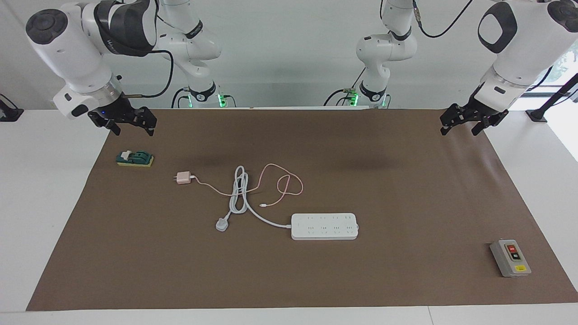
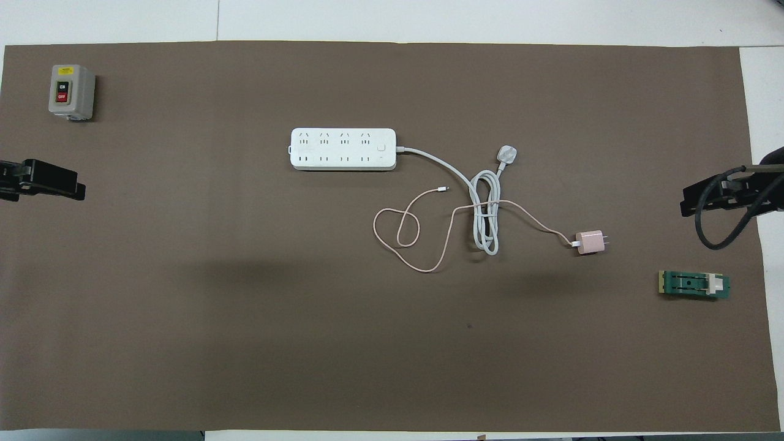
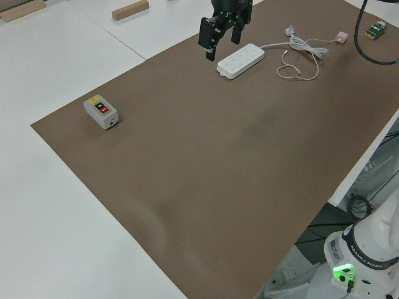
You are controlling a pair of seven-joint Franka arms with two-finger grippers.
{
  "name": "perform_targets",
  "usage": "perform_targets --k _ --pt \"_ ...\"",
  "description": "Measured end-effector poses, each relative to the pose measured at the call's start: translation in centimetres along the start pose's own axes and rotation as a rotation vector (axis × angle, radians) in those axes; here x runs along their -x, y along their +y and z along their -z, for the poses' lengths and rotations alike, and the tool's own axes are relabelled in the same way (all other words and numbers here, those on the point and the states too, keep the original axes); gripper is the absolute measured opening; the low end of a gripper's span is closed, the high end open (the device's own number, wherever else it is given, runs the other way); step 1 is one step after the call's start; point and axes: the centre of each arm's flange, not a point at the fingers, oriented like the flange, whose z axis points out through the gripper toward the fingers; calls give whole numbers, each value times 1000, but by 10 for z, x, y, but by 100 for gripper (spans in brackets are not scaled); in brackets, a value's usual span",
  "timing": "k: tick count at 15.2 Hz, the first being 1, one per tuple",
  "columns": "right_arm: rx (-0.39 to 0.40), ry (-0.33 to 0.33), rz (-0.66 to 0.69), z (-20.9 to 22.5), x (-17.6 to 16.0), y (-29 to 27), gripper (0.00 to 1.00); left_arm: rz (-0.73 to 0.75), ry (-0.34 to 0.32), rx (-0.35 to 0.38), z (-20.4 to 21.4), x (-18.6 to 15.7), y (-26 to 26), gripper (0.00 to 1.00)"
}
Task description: Plug charger into power strip
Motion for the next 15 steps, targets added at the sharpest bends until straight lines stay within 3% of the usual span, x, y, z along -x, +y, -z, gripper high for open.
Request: perform_targets --k 9,15 --pt "1 0 10 1 0 -6 100 0 0 0 0 0 0 100" --pt "0 -46 9 -3 5 -5 100 0 0 0 0 0 0 100"
